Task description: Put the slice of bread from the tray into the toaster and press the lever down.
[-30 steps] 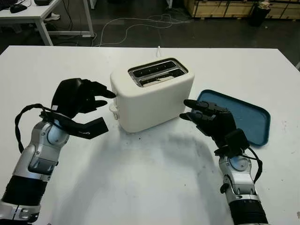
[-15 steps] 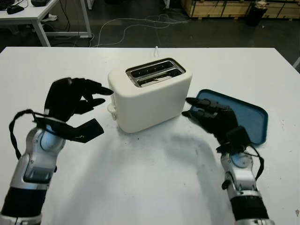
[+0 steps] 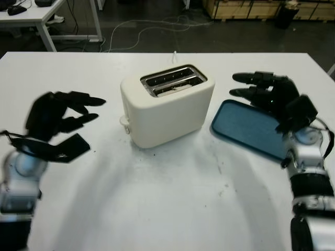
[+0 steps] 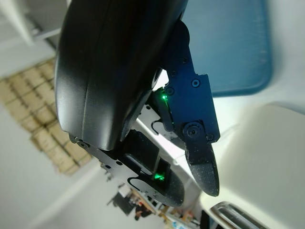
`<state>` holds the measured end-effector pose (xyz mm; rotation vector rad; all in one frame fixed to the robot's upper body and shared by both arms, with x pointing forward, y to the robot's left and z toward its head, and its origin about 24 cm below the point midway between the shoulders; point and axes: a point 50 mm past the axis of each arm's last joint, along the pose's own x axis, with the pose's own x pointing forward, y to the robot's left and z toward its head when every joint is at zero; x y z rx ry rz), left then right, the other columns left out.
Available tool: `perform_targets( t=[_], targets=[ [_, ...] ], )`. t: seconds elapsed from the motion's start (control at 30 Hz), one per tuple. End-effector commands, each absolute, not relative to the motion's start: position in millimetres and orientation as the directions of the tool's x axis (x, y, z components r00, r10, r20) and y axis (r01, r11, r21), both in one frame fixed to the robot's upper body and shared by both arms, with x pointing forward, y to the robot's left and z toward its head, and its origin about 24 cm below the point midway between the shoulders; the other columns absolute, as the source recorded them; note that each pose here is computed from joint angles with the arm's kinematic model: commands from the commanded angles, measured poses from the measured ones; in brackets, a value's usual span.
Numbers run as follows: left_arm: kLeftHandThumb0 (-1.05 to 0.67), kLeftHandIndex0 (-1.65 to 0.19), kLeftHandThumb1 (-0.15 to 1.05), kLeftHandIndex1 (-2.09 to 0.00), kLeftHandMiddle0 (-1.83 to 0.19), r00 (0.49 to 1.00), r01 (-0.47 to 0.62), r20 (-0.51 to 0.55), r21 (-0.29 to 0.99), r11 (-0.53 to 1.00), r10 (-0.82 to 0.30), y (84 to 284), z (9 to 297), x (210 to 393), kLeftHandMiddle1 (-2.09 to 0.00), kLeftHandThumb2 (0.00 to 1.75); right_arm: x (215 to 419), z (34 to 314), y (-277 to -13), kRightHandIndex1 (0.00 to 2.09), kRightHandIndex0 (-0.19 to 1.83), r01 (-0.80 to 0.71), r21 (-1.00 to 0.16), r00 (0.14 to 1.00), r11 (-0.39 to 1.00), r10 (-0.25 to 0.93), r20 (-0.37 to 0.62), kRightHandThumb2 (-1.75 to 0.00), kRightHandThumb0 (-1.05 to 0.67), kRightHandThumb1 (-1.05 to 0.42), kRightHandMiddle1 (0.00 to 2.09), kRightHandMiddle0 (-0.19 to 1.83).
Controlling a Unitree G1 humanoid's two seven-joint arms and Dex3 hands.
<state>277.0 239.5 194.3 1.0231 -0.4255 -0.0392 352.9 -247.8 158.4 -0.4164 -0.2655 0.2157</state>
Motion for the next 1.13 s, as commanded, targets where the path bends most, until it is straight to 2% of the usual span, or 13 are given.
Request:
perform_targets(
  t=[0.0,0.2,0.33,0.47,0.6,1.1],
  targets=[
    [-0.33,-1.11,0.77,-0.01,-0.97,0.919,-0.162,0.302,0.875,0.456,-0.253,240.4,210.3,283.4,-0.60,0.00,358.7,171.2,-247.8,0.13,1.04,-0.157,-0.493,0.938,0.856,0.285,0.196,0.00,-0.54,-0.82,0.00,0.98],
    [-0.40,-1.14,0.72,-0.02,-1.06,0.920,-0.121,0.242,0.923,0.364,-0.308,238.1,229.6,301.2,-0.53,0.00,367.4,186.4,-238.5,0.13,1.06,-0.150,-0.630,0.923,0.762,0.337,0.187,0.00,-0.62,-0.79,0.00,0.96],
    [-0.43,-1.16,0.71,-0.02,-1.07,0.924,-0.094,0.207,0.938,0.334,-0.322,233.0,234.2,312.3,-0.51,0.00,371.0,190.2,-233.8,0.12,1.05,-0.145,-0.695,0.920,0.704,0.355,0.168,0.00,-0.57,-0.75,0.00,0.97],
    [-0.37,-1.15,0.72,-0.01,-1.12,0.927,-0.078,0.189,0.941,0.328,-0.323,225.5,233.6,320.2,-0.38,0.00,372.6,191.7,-230.6,0.13,1.05,-0.143,-0.714,0.914,0.686,0.368,0.171,0.00,-0.56,-0.74,0.01,0.97],
    [-0.37,-1.16,0.72,-0.01,-1.17,0.927,-0.063,0.175,0.945,0.322,-0.331,220.0,227.4,321.3,-0.34,0.00,371.7,191.9,-231.1,0.13,1.04,-0.135,-0.715,0.915,0.686,0.364,0.176,0.00,-0.56,-0.74,0.01,0.98],
    [-0.35,-1.16,0.75,-0.01,-1.13,0.933,-0.034,0.149,0.943,0.331,-0.328,221.2,213.7,318.3,-0.37,0.00,368.0,195.4,-234.7,0.16,1.01,-0.099,-0.766,0.917,0.635,0.356,0.177,-0.01,-0.62,-0.80,0.00,0.96]
  ],
)
